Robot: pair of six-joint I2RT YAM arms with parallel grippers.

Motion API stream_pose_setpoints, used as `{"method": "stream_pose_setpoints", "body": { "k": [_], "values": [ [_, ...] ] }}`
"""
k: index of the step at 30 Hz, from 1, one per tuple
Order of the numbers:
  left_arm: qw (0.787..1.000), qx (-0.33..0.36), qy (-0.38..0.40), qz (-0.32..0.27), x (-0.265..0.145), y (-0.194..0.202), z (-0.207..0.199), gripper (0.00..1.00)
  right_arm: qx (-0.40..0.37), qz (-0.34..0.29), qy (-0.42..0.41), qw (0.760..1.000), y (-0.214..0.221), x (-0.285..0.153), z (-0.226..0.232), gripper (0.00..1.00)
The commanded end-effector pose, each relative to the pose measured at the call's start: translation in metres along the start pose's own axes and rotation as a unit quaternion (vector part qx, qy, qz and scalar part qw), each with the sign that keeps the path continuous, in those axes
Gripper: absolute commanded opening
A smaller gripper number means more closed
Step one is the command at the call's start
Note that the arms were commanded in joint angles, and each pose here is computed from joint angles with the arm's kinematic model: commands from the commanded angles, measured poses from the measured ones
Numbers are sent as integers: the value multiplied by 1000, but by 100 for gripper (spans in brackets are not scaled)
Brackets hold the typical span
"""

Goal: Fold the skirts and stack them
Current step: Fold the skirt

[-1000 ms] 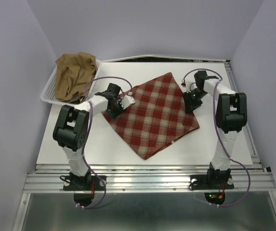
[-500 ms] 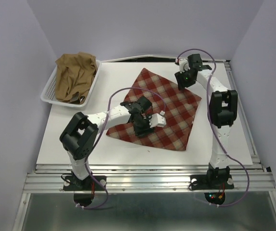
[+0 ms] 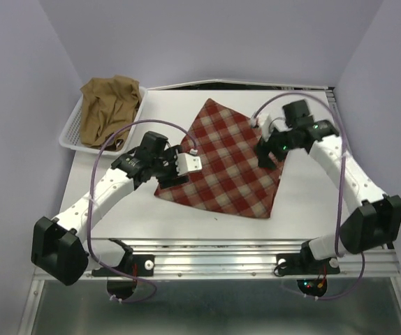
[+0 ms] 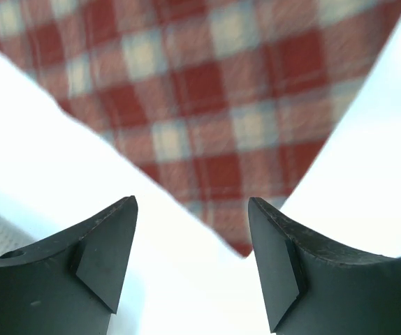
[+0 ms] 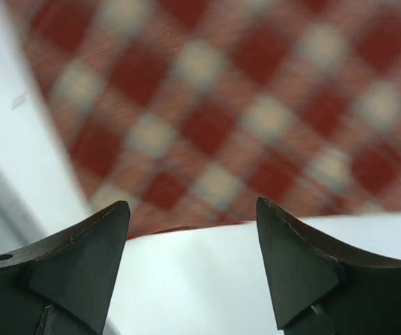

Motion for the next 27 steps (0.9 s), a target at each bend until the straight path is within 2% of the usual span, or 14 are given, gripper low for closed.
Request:
{"method": "stream_pose_setpoints", "body": {
  "k": [1,2,4,9,15,20,23,27],
  "values": [
    [996,40,39,76,10,59,-18,76,-86,148,-100,980,84,18,96,77],
    [994,42,42,89,11,72,-20,76,-121,185,-95,971,110,21,114,76],
    [994,50,37,90,14,80,-18,76,-153,215,-86,961,131,25,125,74],
    [993,55,43,95,21,101,-15,75,-179,287,-104,935,173,27,140,69],
    [995,57,41,75,28,102,-14,76,-195,282,-39,939,184,33,121,70],
    [994,79,44,64,32,101,-16,77,-187,302,-47,934,201,38,126,70],
    [994,95,43,45,32,95,-16,78,-202,305,-20,931,210,50,119,70],
    [992,120,37,30,35,94,-19,78,-198,290,-4,936,205,65,115,69]
  ]
}}
Point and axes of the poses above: each gripper's point midway between its finger pads, its own x axis out along the fingers, its own z axis along the line the jaws close on, y = z × x, the point moved 2 cm from there along -x, back along the fingers, and after that the axes turned 13 degrees about x, right-handed, at the moved point
